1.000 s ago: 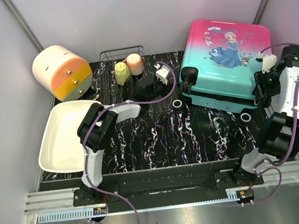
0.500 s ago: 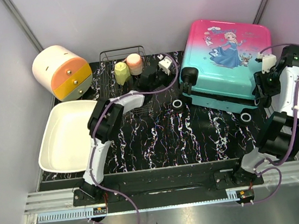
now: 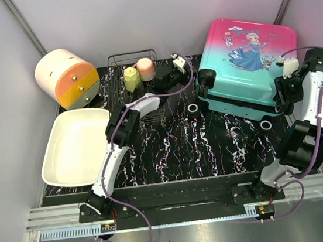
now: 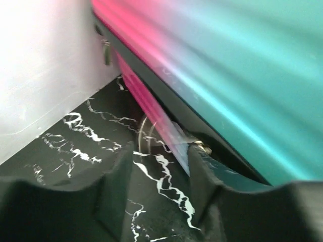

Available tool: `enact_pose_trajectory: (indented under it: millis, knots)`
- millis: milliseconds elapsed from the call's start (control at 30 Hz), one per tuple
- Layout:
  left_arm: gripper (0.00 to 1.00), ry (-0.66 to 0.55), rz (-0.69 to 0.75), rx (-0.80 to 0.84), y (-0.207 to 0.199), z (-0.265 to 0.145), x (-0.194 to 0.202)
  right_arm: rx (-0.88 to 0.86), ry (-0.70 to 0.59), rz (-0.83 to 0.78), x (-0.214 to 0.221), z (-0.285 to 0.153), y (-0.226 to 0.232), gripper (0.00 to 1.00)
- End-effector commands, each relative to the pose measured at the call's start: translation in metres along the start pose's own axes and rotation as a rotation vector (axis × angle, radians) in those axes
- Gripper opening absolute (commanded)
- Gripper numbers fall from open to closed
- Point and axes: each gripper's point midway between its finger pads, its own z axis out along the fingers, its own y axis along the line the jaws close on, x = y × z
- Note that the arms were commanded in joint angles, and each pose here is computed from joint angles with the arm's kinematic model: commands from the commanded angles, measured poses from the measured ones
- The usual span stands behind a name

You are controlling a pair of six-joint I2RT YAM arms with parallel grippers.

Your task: Open, take out, and arrange the luggage

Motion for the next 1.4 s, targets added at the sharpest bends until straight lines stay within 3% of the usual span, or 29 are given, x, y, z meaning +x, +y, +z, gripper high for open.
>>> enact_pose_trajectory:
  millis: [0,33,67,100,133,200,233,333,400,433,467,500,533,600,733,933,1100,1367]
  knots:
    - [0.65,-0.334,0.111,-0.179,0.055,-0.028,-0.157,-0.072,0.065,-0.144,0.012,-0.016,0.007,0.00]
    - [0.74,-0.295,0.054,-0.176,0.050,-0.035,-0.142,-0.105,0.035,-0.125,0.005,-0.021,0.013,0.00]
    - [0.77,-0.285,0.047,-0.176,0.047,-0.041,-0.147,-0.122,0.022,-0.113,0.001,-0.023,0.019,0.00]
    - [0.81,-0.307,0.053,-0.175,0.042,-0.055,-0.179,-0.138,0.016,-0.087,0.000,-0.024,0.024,0.00]
    - [0.83,-0.237,0.007,-0.177,0.039,-0.062,-0.161,-0.163,0.018,-0.078,0.001,-0.024,0.032,0.00]
    - [0.95,-0.219,-0.024,-0.181,0.035,-0.082,-0.186,-0.198,0.000,-0.060,-0.002,-0.026,0.050,0.00]
    - [0.99,-0.178,-0.058,-0.177,0.032,-0.088,-0.179,-0.221,0.011,-0.047,0.004,-0.023,0.058,0.00]
    - [0.99,-0.019,-0.148,-0.171,0.025,-0.113,-0.168,-0.290,-0.007,-0.013,0.010,-0.031,0.089,0.00]
    - [0.99,0.010,-0.169,-0.153,0.017,-0.124,-0.181,-0.327,-0.006,0.009,0.014,-0.035,0.106,0.05]
    - [0.99,0.069,-0.198,-0.131,0.010,-0.129,-0.173,-0.343,-0.030,0.014,0.014,-0.043,0.113,0.14]
    - [0.99,0.085,-0.211,-0.115,0.005,-0.131,-0.176,-0.342,-0.048,0.026,0.011,-0.047,0.115,0.46]
    - [0.99,0.076,-0.219,-0.090,0.001,-0.130,-0.191,-0.326,-0.080,0.037,0.003,-0.056,0.113,0.59]
    - [0.99,0.142,-0.263,-0.057,-0.008,-0.133,-0.183,-0.321,-0.091,0.039,-0.001,-0.062,0.112,0.74]
    - [0.99,0.178,-0.319,-0.050,-0.010,-0.126,-0.190,-0.277,-0.166,0.030,-0.023,-0.085,0.104,0.90]
    - [0.99,0.312,-0.391,-0.045,-0.025,-0.128,-0.162,-0.203,-0.226,0.037,-0.046,-0.102,0.081,0.90]
    - [0.99,0.400,-0.263,-0.025,-0.071,-0.139,-0.142,-0.111,-0.240,0.081,-0.058,-0.098,0.042,0.91]
    - [0.99,0.481,-0.288,-0.047,-0.100,-0.141,-0.112,-0.030,-0.243,0.100,-0.053,-0.093,0.001,0.89]
    - [0.99,0.515,-0.271,-0.071,-0.126,-0.114,-0.090,0.000,-0.225,0.081,-0.040,-0.083,-0.011,0.88]
